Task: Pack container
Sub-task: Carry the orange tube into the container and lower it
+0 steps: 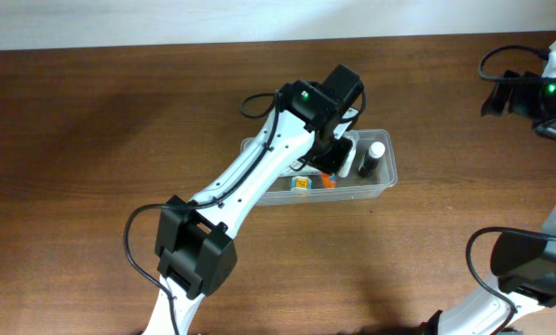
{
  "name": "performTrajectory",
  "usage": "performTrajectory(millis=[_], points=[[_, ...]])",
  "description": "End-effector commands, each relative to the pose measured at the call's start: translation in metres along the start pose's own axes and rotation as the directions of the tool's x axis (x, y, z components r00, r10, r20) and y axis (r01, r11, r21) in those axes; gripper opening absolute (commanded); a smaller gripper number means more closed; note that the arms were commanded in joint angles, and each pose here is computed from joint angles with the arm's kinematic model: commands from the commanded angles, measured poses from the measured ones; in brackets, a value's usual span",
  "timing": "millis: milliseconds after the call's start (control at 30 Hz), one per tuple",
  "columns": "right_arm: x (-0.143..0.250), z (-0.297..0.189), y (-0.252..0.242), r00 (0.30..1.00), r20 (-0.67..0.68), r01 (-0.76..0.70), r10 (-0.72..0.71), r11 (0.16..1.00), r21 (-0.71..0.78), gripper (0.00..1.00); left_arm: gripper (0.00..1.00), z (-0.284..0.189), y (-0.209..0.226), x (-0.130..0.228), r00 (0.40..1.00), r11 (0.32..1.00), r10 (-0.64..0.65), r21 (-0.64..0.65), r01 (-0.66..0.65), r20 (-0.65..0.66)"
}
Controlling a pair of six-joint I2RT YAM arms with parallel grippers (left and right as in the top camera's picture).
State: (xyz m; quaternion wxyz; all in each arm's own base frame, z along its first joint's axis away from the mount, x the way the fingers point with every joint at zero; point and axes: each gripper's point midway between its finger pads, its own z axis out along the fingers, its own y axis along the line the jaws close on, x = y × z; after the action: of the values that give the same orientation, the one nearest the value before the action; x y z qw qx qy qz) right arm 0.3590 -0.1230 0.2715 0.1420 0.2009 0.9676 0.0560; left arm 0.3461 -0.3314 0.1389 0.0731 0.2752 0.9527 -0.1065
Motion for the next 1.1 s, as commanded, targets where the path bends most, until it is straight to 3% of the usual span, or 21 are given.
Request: performTrajectory(millis=[0,1067], points=[[0.001,-0.002,-0.002,1.000,0.004,-0.006,0.006,1.000,0.009,0.98,0.30,-0.001,0.002,0.002,1.000,1.000,0.004,-0.004,-0.004,0.001],[0.001,-0.002,-0.002,1.000,0.004,-0.006,0.006,1.000,0.009,0.98,0.30,0.020,0.012,0.007,1.000,0.999,0.001,-0.048,-0.001,-0.014]])
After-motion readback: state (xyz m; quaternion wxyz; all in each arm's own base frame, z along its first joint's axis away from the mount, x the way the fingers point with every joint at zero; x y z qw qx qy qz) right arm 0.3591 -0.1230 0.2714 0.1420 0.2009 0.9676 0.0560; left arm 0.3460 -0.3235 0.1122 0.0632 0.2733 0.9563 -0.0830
